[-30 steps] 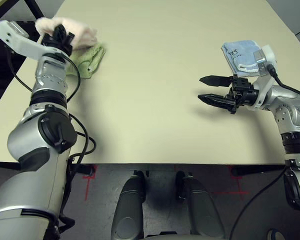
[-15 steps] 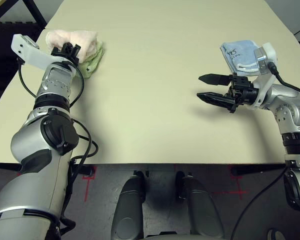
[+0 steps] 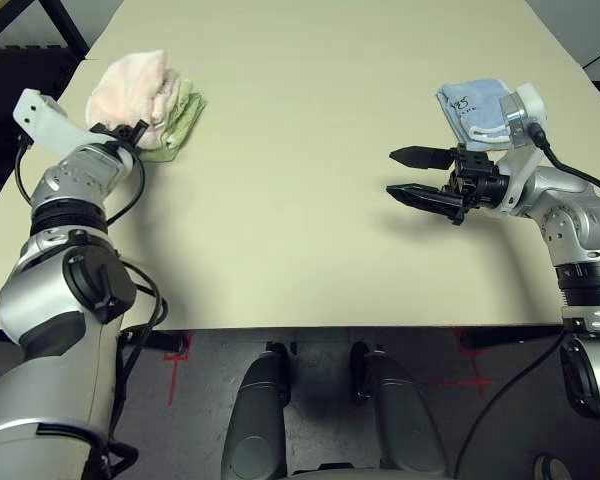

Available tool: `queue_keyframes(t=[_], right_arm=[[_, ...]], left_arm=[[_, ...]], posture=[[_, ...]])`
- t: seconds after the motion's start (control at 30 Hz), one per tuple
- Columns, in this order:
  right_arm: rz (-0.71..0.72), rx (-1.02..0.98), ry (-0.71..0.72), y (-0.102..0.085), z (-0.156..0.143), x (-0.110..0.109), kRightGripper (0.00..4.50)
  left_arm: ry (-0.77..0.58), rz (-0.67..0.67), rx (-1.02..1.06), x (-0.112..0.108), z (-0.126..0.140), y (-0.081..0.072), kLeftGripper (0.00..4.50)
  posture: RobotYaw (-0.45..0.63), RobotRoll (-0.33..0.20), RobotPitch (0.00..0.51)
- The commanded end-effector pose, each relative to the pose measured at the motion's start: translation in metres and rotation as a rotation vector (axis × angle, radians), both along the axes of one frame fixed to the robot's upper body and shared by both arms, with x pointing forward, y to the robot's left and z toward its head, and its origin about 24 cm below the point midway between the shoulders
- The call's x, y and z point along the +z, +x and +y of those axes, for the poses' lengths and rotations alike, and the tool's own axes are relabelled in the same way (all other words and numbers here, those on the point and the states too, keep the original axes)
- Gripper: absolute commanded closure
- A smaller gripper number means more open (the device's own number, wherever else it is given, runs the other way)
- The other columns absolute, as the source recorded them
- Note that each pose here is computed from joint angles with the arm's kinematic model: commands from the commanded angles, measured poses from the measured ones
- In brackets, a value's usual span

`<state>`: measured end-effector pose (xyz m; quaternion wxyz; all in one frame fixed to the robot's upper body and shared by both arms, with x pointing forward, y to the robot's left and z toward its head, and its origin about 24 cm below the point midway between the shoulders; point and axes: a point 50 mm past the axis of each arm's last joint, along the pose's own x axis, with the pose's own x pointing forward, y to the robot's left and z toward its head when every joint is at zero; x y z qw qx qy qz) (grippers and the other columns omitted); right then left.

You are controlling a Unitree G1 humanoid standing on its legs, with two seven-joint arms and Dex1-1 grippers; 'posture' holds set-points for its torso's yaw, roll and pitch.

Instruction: Fold the towel and set it aside.

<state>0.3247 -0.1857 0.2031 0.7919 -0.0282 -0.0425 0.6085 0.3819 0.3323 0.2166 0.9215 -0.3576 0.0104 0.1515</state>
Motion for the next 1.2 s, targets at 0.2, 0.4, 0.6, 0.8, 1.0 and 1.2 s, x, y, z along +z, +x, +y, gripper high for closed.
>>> queue_keyframes(t=[0.2,0.4,0.6,0.8,1.0,1.2], right_arm=[[-0.004,0.01,-0.015,0.001,0.001,-0.002,0.0],[-0.009,0.013,-0.015,0.002,0.002,-0.003,0.0],[-0.044,-0.069,0.003,0.011,-0.004,-0.003,0.0],[-0.066,-0.532,0.184,0.048,-0.017,0.0,0.0],[-0.116,-0.803,0.205,0.059,-0.025,-0.011,0.0],[-0.218,-0.989,0.156,0.056,-0.039,-0.023,0.0]], left_arm=[[0.021,0.014,-0.149,0.011,0.003,-0.009,1.48],[0.053,0.027,-0.403,0.019,-0.017,-0.016,0.04],[0.575,-0.138,-0.845,0.034,-0.049,-0.05,0.04],[0.881,-0.208,-0.946,0.024,-0.065,-0.069,0.04],[0.877,-0.175,-0.675,0.003,-0.053,-0.058,0.04],[0.89,-0.267,-0.346,-0.008,-0.053,-0.05,0.04]], posture=[[-0.04,0.0,0.22],[-0.04,0.0,0.214],[-0.04,0.0,0.199],[-0.04,0.0,0.191],[-0.04,0.0,0.181],[-0.04,0.0,0.176]])
